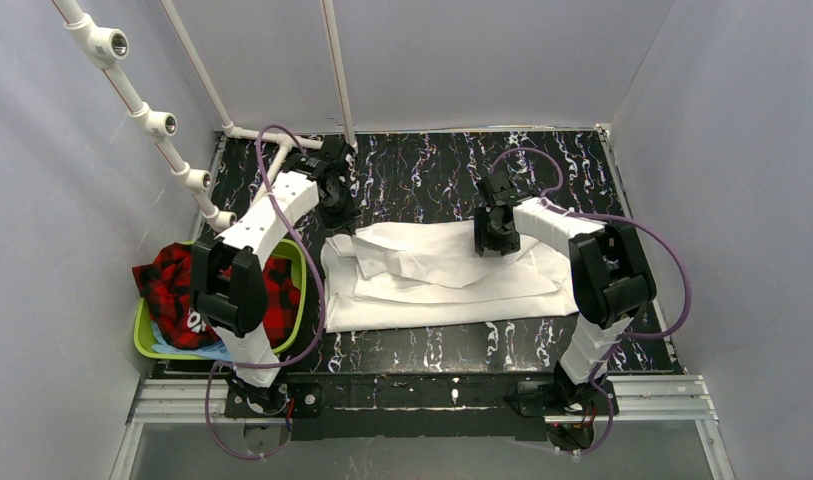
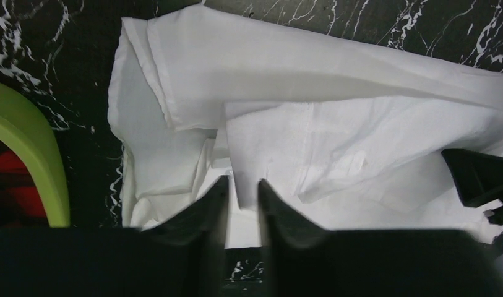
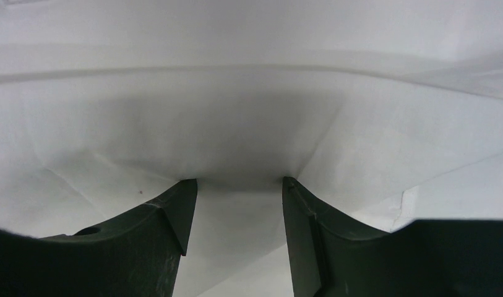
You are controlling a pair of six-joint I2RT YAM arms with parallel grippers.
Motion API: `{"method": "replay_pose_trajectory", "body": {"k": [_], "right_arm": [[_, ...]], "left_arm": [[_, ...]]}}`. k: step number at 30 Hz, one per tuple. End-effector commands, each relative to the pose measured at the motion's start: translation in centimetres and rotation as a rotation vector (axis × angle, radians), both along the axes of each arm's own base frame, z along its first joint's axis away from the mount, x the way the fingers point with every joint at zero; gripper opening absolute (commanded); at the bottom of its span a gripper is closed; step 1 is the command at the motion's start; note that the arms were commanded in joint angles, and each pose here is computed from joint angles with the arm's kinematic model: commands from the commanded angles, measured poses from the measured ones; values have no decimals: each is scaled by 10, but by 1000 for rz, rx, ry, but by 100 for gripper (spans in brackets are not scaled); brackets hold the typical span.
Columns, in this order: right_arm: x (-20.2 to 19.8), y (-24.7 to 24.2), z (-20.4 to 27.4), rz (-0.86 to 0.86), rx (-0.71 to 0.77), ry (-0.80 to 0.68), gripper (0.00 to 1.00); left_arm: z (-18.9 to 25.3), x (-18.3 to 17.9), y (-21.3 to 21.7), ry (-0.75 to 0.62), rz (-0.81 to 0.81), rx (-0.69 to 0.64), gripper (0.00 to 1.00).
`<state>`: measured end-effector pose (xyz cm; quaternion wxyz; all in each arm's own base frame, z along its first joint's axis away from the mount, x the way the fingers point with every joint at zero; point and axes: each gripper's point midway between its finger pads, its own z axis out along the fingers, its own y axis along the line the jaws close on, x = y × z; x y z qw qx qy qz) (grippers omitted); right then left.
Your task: Set up the pet bed
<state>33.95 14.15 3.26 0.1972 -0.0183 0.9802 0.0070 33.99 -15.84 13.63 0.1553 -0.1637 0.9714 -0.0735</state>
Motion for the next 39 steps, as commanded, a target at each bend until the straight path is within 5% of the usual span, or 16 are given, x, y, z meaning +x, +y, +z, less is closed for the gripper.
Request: {"method": "replay_pose_trajectory", "body": {"k": [1,4,8,11,16,23,31,39], "right_arm": [[12,-5,1,-28,-30,-10,61],[6,-14,-7,-59,-60,28,61],[0,-17,-12,-71,-69,53,61],[0,-12,-12,-62,-40,53,60],[0,-11,-4,-65,-21,29,57],[6,3,53,-72,93,-74,60],[-39,39,42,43,328,58,55],[-48,32,-11,-25,284,143,35]], "left_arm": [[17,5,12,-32,-32,54,35],[7,2,11,-1,-67,55,69],[-11,-7,-3,54,-137,-15,81],[-20,-11,-26,54,-194,-146,76],[-12,-3,-61,-4,-236,-343,47],[-27,12,-93,-8,-286,-476,45],[-93,-7,-79,137,-269,-378,43],[-132,-33,-8,245,-146,-4,45]]}}
